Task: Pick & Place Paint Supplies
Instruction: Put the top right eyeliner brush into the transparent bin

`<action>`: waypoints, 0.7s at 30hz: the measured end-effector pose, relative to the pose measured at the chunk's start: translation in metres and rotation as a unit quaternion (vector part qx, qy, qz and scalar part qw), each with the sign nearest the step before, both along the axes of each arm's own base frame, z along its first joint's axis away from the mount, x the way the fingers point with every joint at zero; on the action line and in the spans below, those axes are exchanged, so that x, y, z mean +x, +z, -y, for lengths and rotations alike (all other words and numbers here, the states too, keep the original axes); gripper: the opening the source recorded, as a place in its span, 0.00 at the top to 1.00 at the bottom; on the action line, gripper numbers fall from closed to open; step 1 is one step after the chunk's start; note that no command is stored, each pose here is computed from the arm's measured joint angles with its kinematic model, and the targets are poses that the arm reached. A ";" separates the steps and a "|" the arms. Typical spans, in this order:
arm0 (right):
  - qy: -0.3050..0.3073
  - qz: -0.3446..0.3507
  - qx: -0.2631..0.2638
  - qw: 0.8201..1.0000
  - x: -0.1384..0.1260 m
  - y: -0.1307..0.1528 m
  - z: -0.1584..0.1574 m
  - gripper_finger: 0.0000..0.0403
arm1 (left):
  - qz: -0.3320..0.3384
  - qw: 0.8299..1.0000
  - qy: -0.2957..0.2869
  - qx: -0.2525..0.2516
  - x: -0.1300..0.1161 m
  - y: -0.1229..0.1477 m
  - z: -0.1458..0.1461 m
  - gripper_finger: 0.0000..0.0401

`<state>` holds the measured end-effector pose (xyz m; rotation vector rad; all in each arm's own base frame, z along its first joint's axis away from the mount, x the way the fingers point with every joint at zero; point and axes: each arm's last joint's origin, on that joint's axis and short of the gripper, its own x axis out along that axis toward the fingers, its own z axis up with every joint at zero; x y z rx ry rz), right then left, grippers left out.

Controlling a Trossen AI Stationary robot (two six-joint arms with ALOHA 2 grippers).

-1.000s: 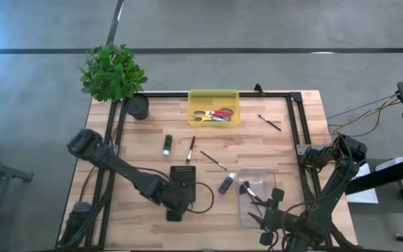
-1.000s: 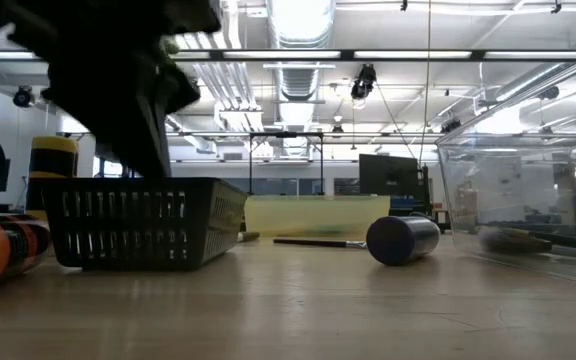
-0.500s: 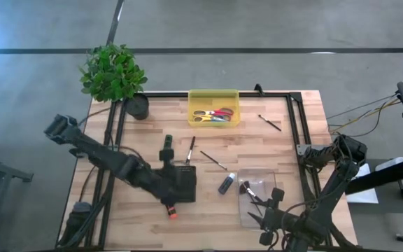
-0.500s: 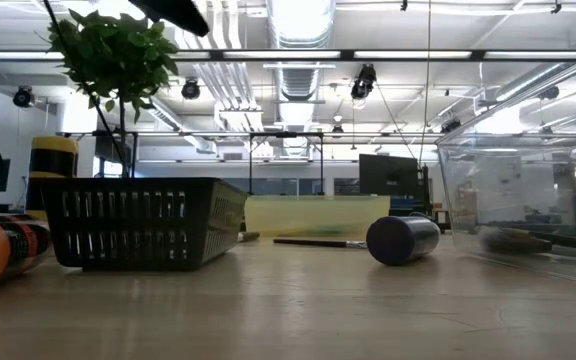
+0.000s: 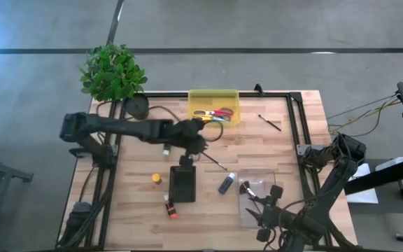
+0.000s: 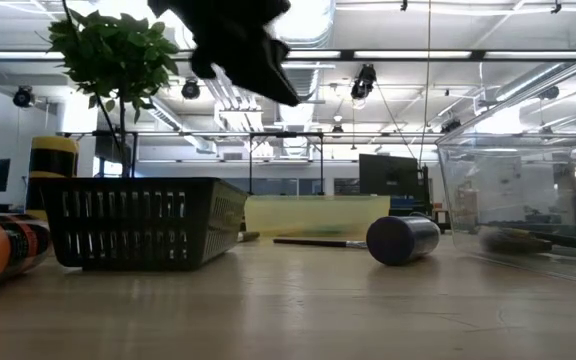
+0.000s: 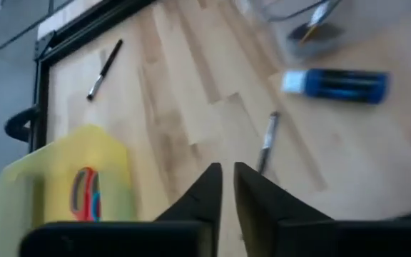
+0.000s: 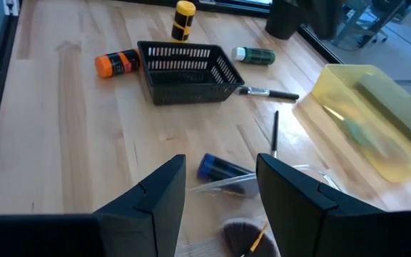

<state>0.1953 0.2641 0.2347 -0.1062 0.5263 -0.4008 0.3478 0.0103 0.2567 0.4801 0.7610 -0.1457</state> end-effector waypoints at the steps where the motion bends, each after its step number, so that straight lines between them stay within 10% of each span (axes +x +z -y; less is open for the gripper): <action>1: 0.000 -0.001 -0.001 1.000 0.000 0.000 0.000 0.58 | -0.003 1.000 -0.001 0.001 0.005 -0.003 -0.007 0.85; 11: 0.010 0.002 0.011 1.000 -0.004 0.022 0.007 0.58 | -0.074 0.996 -0.044 -0.012 0.053 -0.053 -0.022 0.77; 21: 0.018 0.033 0.006 0.999 -0.013 0.056 0.028 0.58 | -0.106 0.990 -0.095 0.008 0.065 -0.036 -0.019 0.77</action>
